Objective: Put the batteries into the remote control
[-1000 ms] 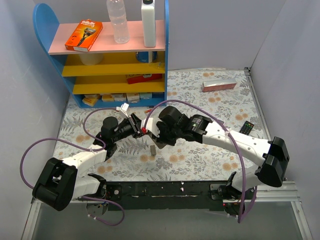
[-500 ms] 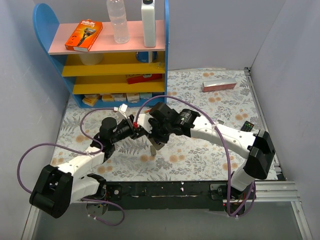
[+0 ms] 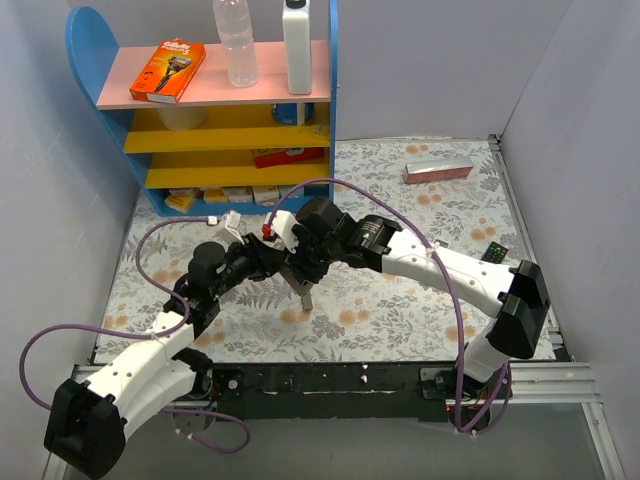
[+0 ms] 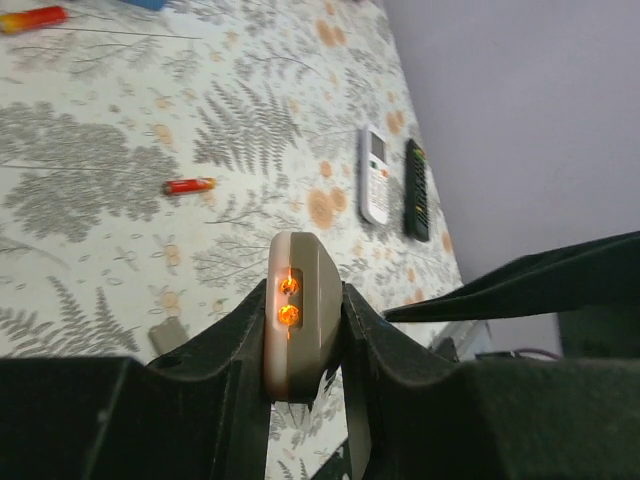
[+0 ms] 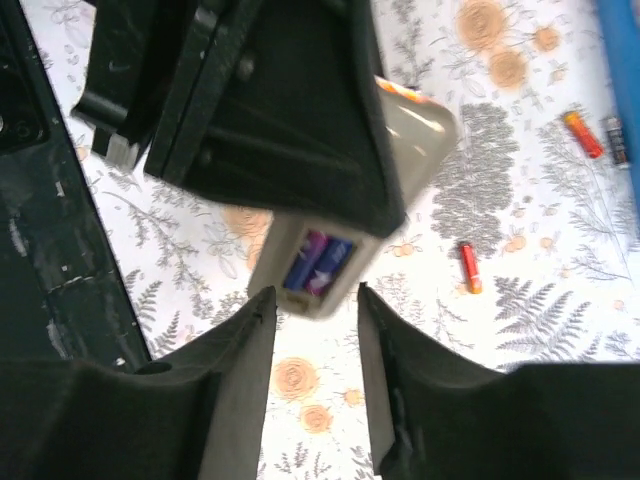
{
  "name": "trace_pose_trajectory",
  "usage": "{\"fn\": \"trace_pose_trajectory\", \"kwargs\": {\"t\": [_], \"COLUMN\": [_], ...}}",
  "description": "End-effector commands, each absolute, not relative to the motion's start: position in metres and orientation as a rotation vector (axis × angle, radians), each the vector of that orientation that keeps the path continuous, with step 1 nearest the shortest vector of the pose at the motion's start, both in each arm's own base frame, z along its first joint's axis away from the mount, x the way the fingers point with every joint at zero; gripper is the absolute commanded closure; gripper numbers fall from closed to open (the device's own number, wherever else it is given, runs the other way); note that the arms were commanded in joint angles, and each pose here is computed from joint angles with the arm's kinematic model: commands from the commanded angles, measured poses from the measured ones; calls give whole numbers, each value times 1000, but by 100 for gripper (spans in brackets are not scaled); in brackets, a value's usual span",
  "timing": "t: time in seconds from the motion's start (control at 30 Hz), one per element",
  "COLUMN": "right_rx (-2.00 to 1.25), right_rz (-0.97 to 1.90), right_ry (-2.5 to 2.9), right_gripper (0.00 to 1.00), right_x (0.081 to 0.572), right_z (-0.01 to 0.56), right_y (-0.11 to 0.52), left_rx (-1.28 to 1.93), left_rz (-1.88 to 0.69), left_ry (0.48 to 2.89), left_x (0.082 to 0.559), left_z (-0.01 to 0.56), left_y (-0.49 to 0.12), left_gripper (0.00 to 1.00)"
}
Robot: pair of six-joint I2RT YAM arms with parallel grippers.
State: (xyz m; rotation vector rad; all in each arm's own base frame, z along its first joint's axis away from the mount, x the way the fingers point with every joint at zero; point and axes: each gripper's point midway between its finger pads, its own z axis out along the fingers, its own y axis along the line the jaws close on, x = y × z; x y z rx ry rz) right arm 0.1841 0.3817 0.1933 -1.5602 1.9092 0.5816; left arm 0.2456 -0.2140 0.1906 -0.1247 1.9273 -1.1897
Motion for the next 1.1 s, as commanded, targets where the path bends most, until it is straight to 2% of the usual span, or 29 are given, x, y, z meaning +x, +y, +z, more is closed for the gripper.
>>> {"fn": "trace_pose_trajectory", "kwargs": {"t": [0.0,0.03,0.07,0.33,0.67,1.07], "right_rx": [-1296,-1229,-1195,-951,-829,-800], "right_rz": [605,581,556,574,473,376], "right_ry": [1890,1955,1985,2318,2561,2658], "right_gripper": [49,45,37,25,22,25], "right_x": [194,197,199,181,170,165], "right_z": [235,225,220,152,80,46], "right_y": [379,373,369,354,356,376], "left_rx": [-295,-323,-368,-480,-575,-605], "left_rz": [-919,-884,-829,-746,-660,-667], "left_ry": [1971,1986,1998,1974,1920,1911], "left_x": [256,256,256,246,235,218], "left_z": [157,151,143,136,139,136], "left_y": [-175,-169,-159,-134,-107,-97], "left_gripper": [100,100,100,100,100,100]}}
